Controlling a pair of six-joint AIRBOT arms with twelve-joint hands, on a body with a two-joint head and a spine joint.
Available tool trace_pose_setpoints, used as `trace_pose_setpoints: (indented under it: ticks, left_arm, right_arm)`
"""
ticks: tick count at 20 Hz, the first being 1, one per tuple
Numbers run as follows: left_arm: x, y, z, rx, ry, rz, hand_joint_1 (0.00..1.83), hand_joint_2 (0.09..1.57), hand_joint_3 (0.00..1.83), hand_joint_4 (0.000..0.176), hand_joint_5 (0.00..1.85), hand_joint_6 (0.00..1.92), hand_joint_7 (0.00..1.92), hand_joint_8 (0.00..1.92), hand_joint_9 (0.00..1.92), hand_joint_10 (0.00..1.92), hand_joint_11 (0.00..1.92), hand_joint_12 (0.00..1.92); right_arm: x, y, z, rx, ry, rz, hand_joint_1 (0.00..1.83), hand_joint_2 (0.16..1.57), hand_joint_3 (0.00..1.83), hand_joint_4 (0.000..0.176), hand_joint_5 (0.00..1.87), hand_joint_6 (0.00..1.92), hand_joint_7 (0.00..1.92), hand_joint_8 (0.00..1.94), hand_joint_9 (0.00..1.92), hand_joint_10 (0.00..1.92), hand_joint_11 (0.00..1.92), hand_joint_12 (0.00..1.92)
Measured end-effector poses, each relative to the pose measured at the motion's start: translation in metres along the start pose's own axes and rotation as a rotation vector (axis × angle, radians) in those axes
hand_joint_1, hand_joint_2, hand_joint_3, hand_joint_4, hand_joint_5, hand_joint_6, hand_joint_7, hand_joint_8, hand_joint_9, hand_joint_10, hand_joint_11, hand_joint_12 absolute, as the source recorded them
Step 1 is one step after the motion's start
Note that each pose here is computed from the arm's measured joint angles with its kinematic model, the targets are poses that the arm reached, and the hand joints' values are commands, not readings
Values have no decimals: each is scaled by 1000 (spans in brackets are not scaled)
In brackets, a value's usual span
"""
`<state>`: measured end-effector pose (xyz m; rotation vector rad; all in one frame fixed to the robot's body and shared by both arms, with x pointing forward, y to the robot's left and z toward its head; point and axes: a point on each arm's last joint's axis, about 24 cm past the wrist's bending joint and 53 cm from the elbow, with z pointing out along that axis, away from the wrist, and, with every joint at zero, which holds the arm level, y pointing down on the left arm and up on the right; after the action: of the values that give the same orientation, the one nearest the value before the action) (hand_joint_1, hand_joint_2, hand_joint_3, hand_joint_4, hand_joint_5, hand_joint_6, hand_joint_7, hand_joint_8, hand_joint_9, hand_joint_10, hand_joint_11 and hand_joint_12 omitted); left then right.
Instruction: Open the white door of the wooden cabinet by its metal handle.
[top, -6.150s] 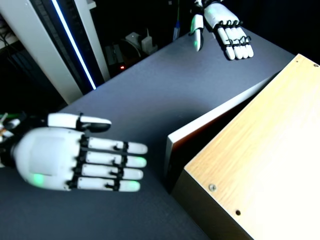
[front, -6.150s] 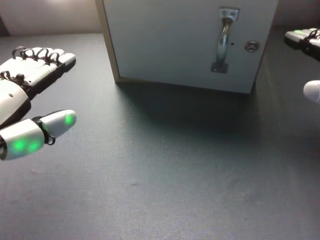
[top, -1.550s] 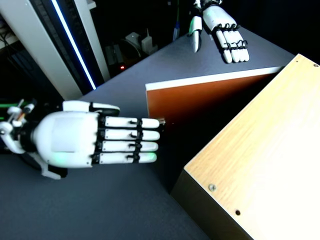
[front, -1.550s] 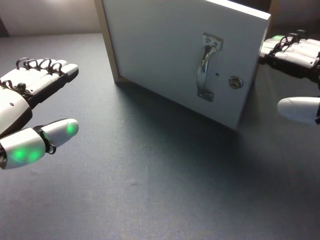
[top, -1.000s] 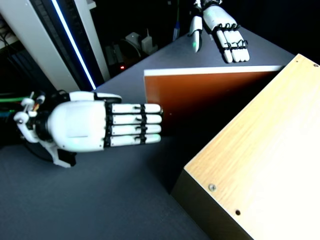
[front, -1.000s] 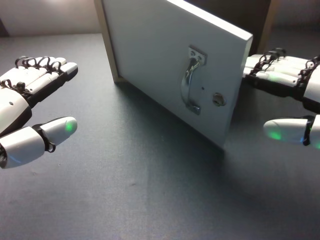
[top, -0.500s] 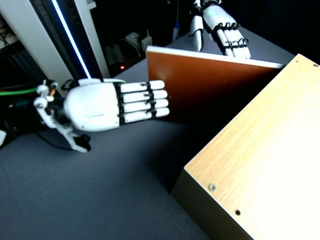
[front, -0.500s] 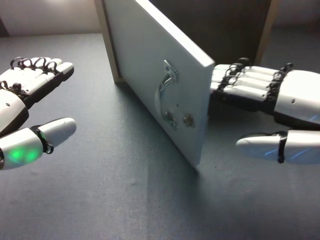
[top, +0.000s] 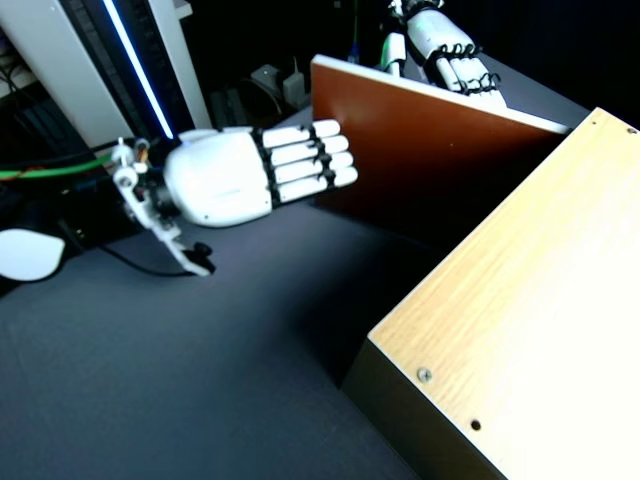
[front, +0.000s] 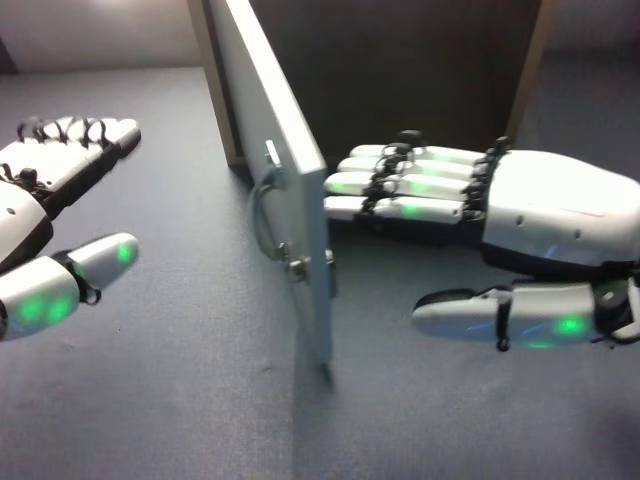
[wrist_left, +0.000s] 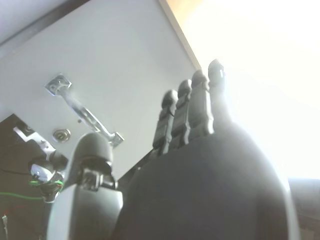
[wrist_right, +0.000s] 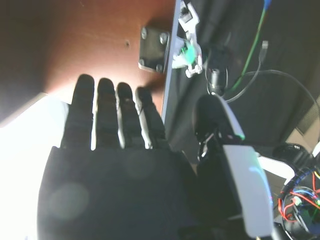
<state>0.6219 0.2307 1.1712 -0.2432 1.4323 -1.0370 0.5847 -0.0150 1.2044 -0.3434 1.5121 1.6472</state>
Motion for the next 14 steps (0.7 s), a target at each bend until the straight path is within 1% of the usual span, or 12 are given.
trace_pose_setpoints:
  ticks: [1,2,3,4,5,6,7,8,9,10,12,14]
  left_arm:
    - [0,1,0,-2,0,0,51,1518,43,0,139,0,111,0,96,7,1,470]
    - [0,1,0,-4,-1,1,9,1401,0,0,217,21,213,21,189,25,0,587]
    - [-1,1,0,-4,-4,1,21,1414,0,0,290,30,282,27,245,31,0,705]
    - [-2,1,0,-6,-7,-1,17,1435,5,0,300,18,296,17,247,19,0,688]
    - [-2,1,0,-4,-7,0,3,1468,16,0,246,8,217,11,167,12,0,500]
    - [-1,1,0,-4,-6,0,0,1472,12,0,195,5,163,9,124,8,0,367]
    - [-1,1,0,-5,-6,0,0,1498,16,0,144,4,114,7,76,5,0,230]
    - [-2,1,0,-5,-7,0,58,1523,16,0,146,5,116,7,75,6,0,200]
    - [-2,1,0,-4,-9,0,73,1543,16,0,141,2,125,6,84,6,0,236]
    - [-2,1,0,-5,-11,-1,78,1552,17,0,136,0,123,4,85,6,0,244]
    - [-2,1,0,-3,-9,0,24,1559,13,0,112,1,97,3,69,2,0,245]
    - [-3,1,0,-5,-10,0,0,1552,4,0,84,0,74,0,57,0,0,248]
  right_arm:
    - [2,2,3,-9,3,2,577,1342,1,0,179,2,146,4,42,1,33,14]
    - [4,5,7,-22,4,10,509,1375,13,0,125,2,113,3,26,1,30,12]
    - [7,7,12,-35,12,13,539,1362,3,0,24,0,44,1,4,0,19,8]
    - [10,8,16,-43,16,20,574,1337,0,0,4,0,8,0,0,0,3,1]
    - [13,10,22,-59,24,17,668,1282,0,0,24,2,45,5,16,2,55,24]
    - [14,12,26,-67,25,19,649,1297,3,0,4,0,29,2,4,1,48,21]
    - [15,15,31,-83,29,17,541,1350,22,0,0,0,5,0,0,0,17,8]
    - [17,17,34,-90,30,22,483,1373,23,0,0,0,0,0,0,0,14,7]
    - [18,19,37,-99,32,28,636,1337,0,0,29,9,38,12,29,10,68,32]
    - [21,22,42,-112,37,28,663,1332,0,0,20,3,25,4,7,1,35,18]
    - [21,26,49,-127,33,33,501,1390,19,0,0,0,0,0,0,0,0,0]
    - [22,30,55,-141,31,34,542,1382,5,0,0,0,0,0,0,0,0,0]
